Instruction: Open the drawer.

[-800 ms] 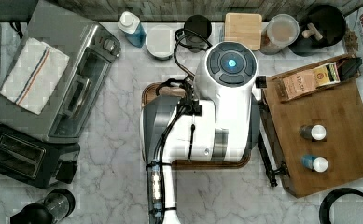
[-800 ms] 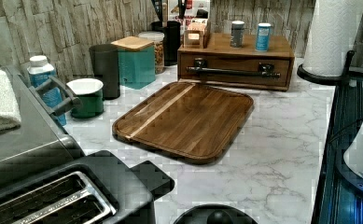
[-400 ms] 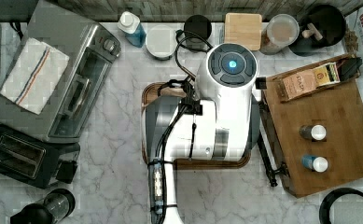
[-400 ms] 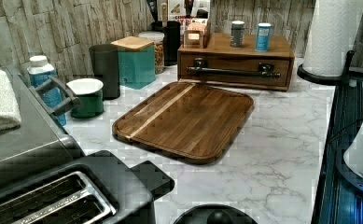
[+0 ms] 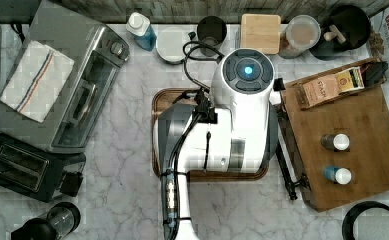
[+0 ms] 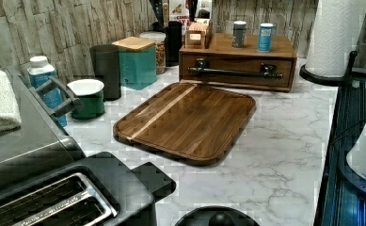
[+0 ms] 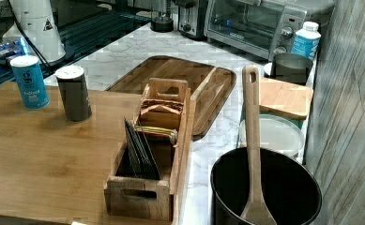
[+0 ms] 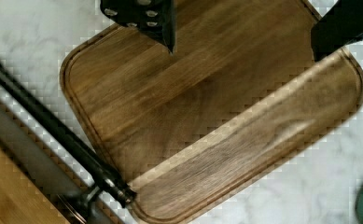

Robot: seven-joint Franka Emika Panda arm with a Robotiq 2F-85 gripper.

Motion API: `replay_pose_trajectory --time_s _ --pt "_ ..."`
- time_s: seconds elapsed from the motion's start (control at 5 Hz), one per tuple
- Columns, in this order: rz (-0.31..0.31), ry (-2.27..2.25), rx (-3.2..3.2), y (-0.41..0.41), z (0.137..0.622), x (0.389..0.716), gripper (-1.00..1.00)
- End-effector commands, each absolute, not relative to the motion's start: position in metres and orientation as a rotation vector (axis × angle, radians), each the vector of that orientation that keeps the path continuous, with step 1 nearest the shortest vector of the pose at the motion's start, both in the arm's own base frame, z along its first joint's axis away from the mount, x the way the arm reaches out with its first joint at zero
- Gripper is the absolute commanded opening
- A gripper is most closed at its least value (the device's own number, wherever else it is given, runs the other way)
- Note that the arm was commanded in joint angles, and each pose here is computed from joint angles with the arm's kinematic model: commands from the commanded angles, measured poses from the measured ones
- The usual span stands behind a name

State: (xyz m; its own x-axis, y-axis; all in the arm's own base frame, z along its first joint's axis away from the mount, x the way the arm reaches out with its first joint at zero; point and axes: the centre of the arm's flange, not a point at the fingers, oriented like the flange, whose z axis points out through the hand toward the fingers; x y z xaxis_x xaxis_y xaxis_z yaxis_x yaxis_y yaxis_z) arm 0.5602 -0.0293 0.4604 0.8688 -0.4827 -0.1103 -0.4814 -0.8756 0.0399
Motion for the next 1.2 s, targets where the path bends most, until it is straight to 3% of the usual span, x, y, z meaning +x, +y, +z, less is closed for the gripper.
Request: replay_pose_trajectory --time_s 0.2,0.6,0.8,1.2 --pt "-0.075 -0.249 3.166 -0.113 0.44 0.511 1.0" --pt "0.047 0.059 3.106 -0.146 0.412 0.482 1.0" --pt "0.14 0.216 3.034 -0.161 0.396 0.469 1.0" --pt "0.198 0.404 2.948 -0.171 0.387 0.45 1.0"
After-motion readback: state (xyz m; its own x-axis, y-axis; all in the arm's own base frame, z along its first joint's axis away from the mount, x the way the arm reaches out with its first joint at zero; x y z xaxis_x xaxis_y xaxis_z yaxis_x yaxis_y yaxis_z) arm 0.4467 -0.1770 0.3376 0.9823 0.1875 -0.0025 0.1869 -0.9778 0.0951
